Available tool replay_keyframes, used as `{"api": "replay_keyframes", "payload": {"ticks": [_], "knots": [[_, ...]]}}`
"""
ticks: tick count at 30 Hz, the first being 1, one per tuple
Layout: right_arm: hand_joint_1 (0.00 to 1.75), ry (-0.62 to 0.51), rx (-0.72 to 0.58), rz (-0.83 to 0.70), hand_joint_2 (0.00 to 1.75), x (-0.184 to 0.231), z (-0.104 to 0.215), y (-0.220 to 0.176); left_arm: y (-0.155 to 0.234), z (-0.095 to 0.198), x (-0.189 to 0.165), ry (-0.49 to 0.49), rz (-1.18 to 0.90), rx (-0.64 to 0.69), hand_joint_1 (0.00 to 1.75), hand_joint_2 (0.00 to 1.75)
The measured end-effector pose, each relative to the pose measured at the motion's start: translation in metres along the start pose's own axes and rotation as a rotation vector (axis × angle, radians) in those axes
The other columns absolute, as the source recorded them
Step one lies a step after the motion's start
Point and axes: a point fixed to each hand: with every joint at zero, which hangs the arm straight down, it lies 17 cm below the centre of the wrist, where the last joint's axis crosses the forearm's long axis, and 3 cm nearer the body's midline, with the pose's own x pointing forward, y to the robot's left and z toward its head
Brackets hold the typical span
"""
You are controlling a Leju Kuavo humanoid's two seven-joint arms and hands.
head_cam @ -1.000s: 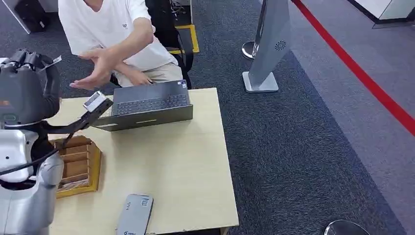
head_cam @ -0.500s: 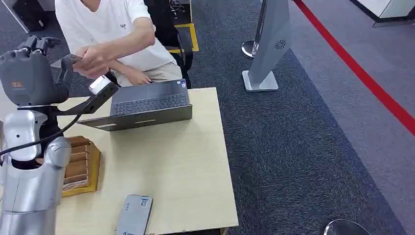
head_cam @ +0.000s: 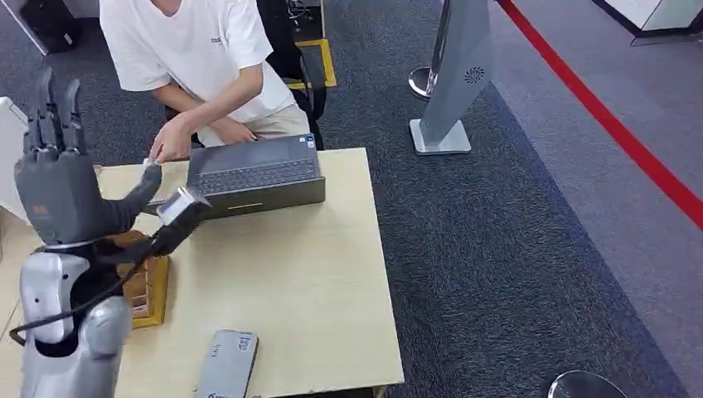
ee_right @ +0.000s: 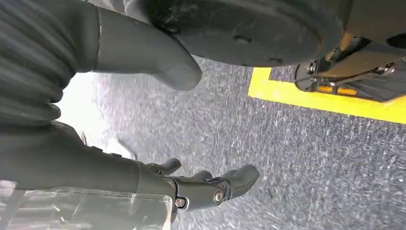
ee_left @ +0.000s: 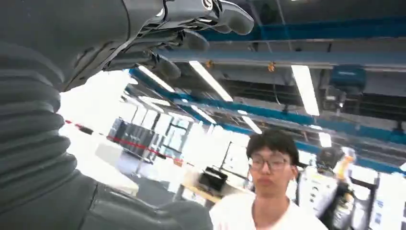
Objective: Pass the card to the sensor for recognition and then transmit it.
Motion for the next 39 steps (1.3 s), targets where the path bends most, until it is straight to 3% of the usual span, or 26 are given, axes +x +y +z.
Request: {"api": "replay_keyframes", "payload": {"ticks": [7, 12, 18, 34, 39], "knots": [[0.0, 0.03, -0.005, -0.088, 1.75, -0.008, 0.003, 0.003, -0.028, 0.123, 0.007, 0.027, 0.038, -0.145, 0.0, 1.75], [0.0, 0.036, 0.003, -0.104, 1.75, -0.01, 0.004, 0.003, -0.049, 0.168, -0.001, 0.064, 0.036, -0.281, 0.0, 1.75], [0.0, 0.045, 0.01, -0.103, 1.75, -0.017, 0.005, -0.003, -0.062, 0.223, -0.024, 0.186, 0.036, -0.369, 0.0, 1.75], [0.0, 0.052, -0.014, -0.093, 1.75, -0.026, 0.005, -0.012, -0.052, 0.274, -0.123, 0.4, -0.155, -0.315, 0.0, 1.75], [0.0, 0.047, -0.009, -0.078, 1.75, -0.027, 0.005, -0.012, -0.052, 0.283, -0.14, 0.416, -0.204, -0.303, 0.0, 1.75]]}}
